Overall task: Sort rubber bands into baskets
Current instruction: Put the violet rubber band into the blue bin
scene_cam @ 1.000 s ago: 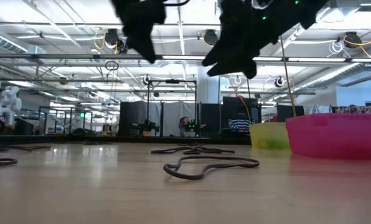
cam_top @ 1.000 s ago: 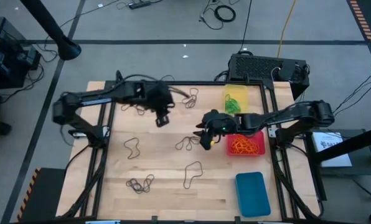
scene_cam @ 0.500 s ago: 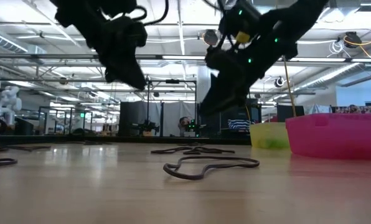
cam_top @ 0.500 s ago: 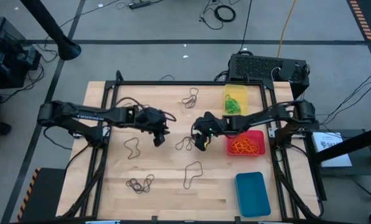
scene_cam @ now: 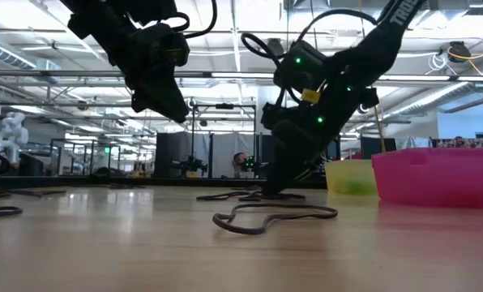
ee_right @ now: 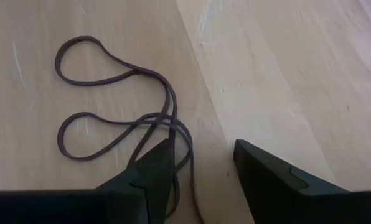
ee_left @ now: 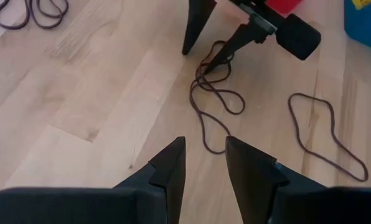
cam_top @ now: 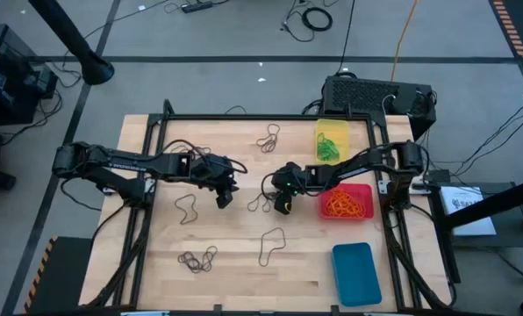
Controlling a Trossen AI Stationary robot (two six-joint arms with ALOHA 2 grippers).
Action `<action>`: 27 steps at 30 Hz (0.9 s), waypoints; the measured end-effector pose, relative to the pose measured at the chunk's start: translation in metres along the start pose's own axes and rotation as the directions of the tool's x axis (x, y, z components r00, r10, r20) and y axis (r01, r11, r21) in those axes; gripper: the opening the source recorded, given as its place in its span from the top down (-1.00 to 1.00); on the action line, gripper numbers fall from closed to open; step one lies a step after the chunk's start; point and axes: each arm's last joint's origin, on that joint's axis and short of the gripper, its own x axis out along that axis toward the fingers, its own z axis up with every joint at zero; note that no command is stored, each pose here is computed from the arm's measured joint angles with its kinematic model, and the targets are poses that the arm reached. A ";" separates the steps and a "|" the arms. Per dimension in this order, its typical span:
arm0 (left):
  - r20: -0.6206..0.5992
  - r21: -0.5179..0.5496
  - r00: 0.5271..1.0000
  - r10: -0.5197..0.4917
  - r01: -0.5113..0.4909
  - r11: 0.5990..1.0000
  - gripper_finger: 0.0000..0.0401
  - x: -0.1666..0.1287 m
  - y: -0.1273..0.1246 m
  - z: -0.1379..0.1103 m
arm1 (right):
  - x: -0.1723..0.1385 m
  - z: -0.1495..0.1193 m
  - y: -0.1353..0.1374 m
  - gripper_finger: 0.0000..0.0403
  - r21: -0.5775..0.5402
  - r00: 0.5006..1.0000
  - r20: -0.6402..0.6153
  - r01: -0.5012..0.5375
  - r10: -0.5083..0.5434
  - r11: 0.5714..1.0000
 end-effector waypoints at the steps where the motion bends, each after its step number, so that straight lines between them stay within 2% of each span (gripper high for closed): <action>1: 0.000 0.000 1.000 -0.001 0.001 1.000 0.40 0.000 0.000 0.000 | 0.002 0.000 -0.001 0.17 0.004 1.000 -0.001 0.001 -0.001 1.000; 5: 0.002 -0.010 1.000 -0.002 0.002 1.000 0.40 0.000 0.000 0.000 | 0.003 0.000 -0.003 0.32 0.009 1.000 0.000 0.004 -0.004 1.000; 9: 0.012 -0.026 1.000 -0.008 0.008 1.000 0.40 0.000 -0.001 0.001 | 0.000 0.001 -0.003 0.74 0.012 1.000 0.002 0.004 -0.004 1.000; 11: 0.027 -0.026 1.000 -0.014 0.015 1.000 0.40 0.000 -0.001 0.003 | -0.004 0.003 -0.002 0.93 0.012 0.999 0.006 -0.033 0.033 0.999; 18: 0.061 -0.018 0.998 -0.029 0.030 0.999 0.40 0.000 -0.002 0.006 | -0.045 0.036 0.004 0.99 0.063 0.986 0.143 -0.100 0.090 0.993; 23: 0.075 0.020 0.997 -0.015 0.013 1.000 0.40 0.000 -0.002 0.007 | -0.095 0.063 0.008 0.99 0.055 0.950 0.288 -0.142 0.120 0.988; 27: 0.077 0.068 0.997 -0.012 0.007 0.998 0.40 0.000 -0.002 0.007 | -0.132 0.072 0.012 1.00 0.100 0.925 0.352 -0.189 0.143 0.977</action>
